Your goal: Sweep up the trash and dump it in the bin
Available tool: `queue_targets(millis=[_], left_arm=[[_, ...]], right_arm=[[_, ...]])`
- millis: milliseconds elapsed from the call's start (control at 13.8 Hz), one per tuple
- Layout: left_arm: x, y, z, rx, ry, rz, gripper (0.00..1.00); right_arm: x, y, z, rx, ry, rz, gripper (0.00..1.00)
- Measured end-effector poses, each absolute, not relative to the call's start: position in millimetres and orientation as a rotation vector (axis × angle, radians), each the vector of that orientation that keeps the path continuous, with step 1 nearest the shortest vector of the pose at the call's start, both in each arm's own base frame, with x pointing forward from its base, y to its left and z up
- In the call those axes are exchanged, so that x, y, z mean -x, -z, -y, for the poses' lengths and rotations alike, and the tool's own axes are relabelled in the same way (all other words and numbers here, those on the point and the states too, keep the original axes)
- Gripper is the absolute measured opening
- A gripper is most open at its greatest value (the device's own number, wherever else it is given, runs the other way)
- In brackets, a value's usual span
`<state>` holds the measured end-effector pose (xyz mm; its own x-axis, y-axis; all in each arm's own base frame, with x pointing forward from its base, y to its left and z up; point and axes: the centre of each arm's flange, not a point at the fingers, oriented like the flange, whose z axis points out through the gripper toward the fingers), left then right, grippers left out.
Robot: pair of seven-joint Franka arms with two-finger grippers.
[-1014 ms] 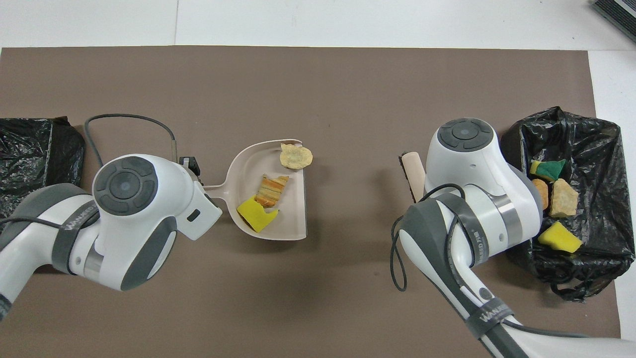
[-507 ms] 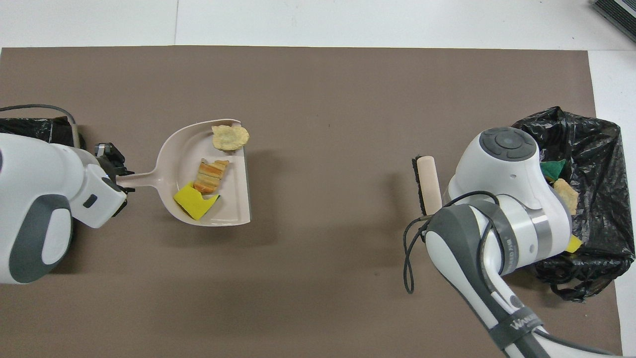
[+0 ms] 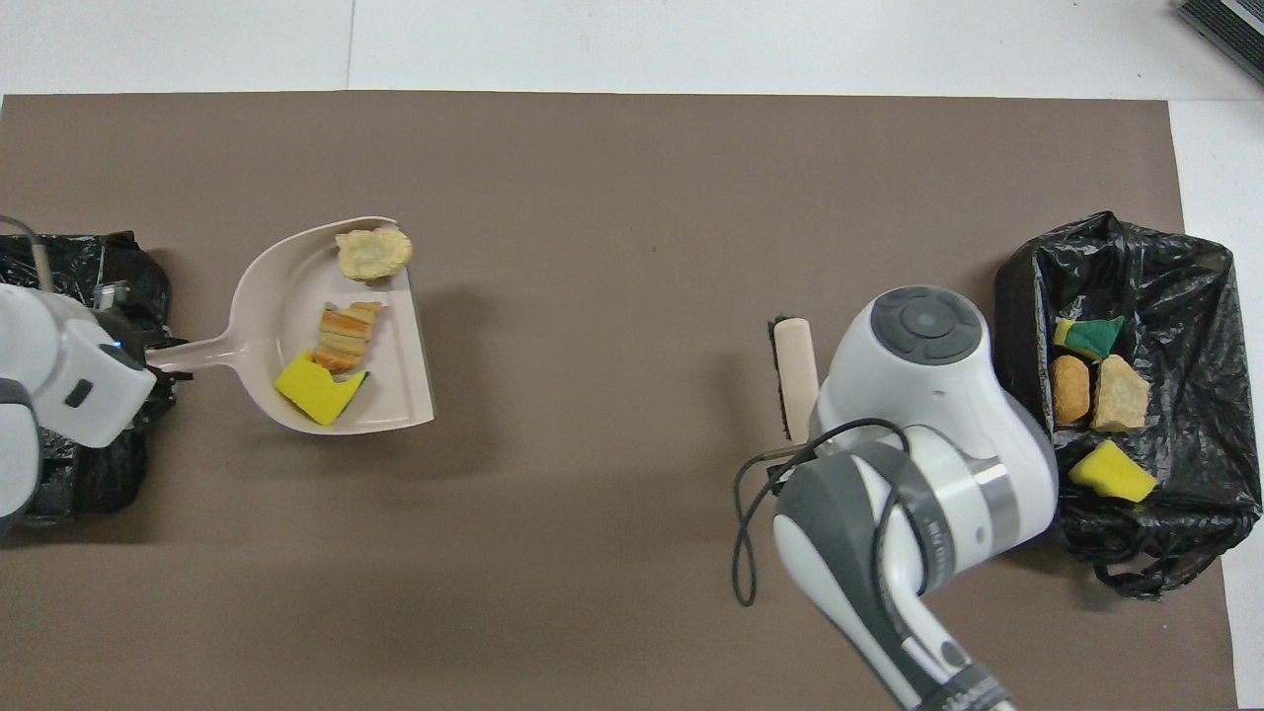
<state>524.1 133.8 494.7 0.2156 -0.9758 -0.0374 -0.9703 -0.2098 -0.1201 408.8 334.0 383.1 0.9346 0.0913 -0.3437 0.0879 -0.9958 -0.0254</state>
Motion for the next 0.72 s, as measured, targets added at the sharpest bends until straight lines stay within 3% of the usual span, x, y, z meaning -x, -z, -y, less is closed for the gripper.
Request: queue_targets(millis=[362, 725], left_arm=[[-504.9, -530.5, -268.2, 2.260, 0.068, -1.949, 0.32], [-509.9, -552.8, -353.9, 2.125, -0.005, -2.014, 0.32]], right_arm=[[-370.4, -336.8, -398.4, 3.079, -0.584, 0.145, 0.26], [-354.2, -324.1, -407.4, 3.004, -0.805, 0.093, 0.26]])
